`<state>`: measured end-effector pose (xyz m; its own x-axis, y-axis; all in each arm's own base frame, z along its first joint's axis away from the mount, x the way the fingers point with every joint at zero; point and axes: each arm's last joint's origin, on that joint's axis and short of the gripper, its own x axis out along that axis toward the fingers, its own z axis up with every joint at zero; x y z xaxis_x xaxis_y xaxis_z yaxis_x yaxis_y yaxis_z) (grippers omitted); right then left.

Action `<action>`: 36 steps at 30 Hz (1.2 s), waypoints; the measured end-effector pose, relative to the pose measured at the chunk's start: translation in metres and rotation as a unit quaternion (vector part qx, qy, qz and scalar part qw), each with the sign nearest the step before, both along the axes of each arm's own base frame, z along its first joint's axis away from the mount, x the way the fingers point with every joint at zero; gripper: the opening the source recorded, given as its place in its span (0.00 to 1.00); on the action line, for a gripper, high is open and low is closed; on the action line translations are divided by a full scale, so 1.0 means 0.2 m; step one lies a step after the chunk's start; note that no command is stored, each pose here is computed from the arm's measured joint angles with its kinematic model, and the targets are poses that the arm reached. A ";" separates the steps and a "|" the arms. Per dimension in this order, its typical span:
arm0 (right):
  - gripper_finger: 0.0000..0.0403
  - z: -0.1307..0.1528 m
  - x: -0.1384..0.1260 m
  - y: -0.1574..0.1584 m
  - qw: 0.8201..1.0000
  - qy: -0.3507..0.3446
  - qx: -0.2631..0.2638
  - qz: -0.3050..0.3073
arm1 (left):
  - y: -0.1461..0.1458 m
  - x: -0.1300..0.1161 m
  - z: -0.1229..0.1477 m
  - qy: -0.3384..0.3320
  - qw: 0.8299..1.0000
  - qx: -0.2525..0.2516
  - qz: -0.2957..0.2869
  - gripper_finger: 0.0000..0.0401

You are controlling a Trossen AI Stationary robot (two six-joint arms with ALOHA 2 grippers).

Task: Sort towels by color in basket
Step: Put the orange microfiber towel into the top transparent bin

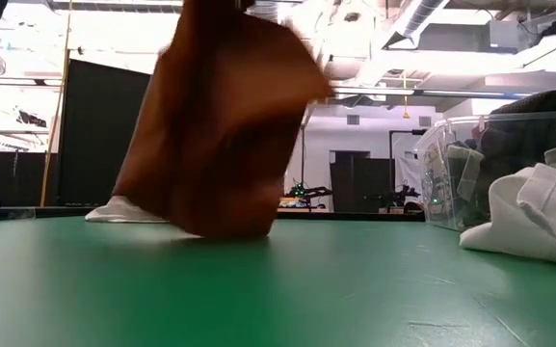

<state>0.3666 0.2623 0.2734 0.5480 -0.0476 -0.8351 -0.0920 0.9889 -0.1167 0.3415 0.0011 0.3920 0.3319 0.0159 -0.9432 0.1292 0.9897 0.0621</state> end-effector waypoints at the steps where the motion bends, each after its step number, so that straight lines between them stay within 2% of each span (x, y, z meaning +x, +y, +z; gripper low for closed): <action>1: 0.62 0.00 -0.01 0.01 1.000 -0.003 -0.005 -0.002 | 0.01 0.02 -0.06 0.017 1.000 0.001 0.003 0.00; 8: 0.62 0.00 -0.04 0.05 1.000 -0.006 -0.002 -0.005 | 0.06 0.07 -0.48 0.092 0.996 -0.001 0.011 0.00; 12: 0.62 0.00 -0.06 0.07 1.000 -0.007 -0.004 0.001 | 0.10 0.06 -0.63 0.114 0.993 0.033 0.026 0.05; 15: 0.62 0.00 -0.07 0.08 1.000 -0.009 -0.007 0.002 | 0.12 0.06 -0.68 0.113 0.992 0.040 0.024 0.17; 20: 0.62 0.00 -0.08 0.09 1.000 -0.008 -0.009 0.004 | 0.15 0.08 -0.69 0.086 0.995 0.037 0.026 0.49; 23: 0.62 0.00 -0.09 0.10 1.000 -0.010 -0.010 0.003 | 0.20 0.11 -0.68 0.053 0.997 0.022 0.045 0.69; 26: 0.62 0.01 -0.10 0.12 1.000 -0.017 -0.017 0.003 | 0.26 0.12 -0.70 0.041 0.997 -0.005 0.062 0.84; 29: 0.62 0.00 -0.12 0.13 1.000 -0.017 -0.017 0.003 | 0.31 0.14 -0.77 0.053 0.995 -0.030 0.079 0.90; 36: 0.62 -0.02 -0.14 0.15 1.000 -0.012 -0.013 -0.007 | 0.31 0.12 -1.06 0.137 0.985 -0.056 0.082 0.90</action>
<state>0.3390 0.2919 0.2701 0.5662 -0.0769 -0.8207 -0.0742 0.9868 -0.1437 0.3660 0.0637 0.1793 0.0656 -0.0617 -0.9959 -0.0371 0.9972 -0.0642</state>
